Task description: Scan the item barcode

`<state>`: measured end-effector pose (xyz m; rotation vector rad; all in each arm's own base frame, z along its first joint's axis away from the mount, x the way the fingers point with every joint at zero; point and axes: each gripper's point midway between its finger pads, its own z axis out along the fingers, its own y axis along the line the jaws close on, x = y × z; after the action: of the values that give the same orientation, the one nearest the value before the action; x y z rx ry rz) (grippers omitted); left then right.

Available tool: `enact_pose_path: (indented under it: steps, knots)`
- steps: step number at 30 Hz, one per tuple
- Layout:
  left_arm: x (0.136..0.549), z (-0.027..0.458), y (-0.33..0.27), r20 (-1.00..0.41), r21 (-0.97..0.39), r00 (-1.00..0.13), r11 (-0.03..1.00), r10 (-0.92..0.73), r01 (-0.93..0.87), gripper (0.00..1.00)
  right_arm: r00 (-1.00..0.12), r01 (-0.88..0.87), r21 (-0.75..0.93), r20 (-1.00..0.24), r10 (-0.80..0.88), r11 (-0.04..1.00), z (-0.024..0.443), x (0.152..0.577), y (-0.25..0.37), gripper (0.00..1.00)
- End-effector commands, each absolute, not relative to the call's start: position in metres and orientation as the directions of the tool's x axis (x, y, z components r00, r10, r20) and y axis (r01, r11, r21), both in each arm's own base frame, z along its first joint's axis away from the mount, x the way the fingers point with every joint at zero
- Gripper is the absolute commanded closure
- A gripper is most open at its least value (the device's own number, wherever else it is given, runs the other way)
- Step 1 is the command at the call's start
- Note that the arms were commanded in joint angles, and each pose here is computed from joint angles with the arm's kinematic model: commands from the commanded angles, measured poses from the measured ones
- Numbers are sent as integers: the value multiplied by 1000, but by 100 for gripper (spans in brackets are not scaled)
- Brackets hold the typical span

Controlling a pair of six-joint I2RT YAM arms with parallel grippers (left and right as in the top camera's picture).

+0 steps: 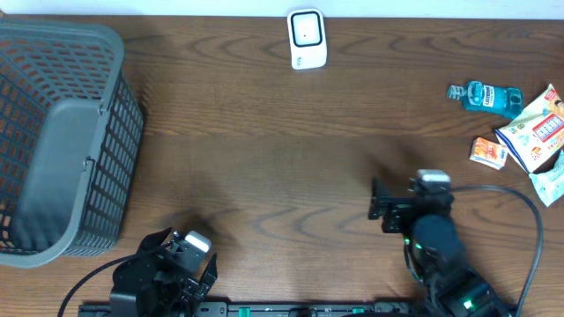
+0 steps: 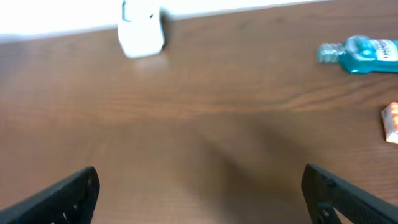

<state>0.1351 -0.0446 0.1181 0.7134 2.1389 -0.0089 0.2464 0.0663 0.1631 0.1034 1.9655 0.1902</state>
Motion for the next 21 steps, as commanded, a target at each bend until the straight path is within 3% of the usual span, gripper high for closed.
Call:
enact_pose_path:
  steps: [1,8,21]
  knots:
    - [134,115,-42,-724,249,-480,836,496,488,1,-334,-25,267,-910,244,963,149,247,56,1]
    - [134,115,-42,-724,249,-480,837,495,488,1,-104,-151,313,-948,300,938,164,251,41,1]
    - [134,115,-42,-724,249,-480,836,496,488,1,-84,-44,313,-947,309,949,159,246,14,1]
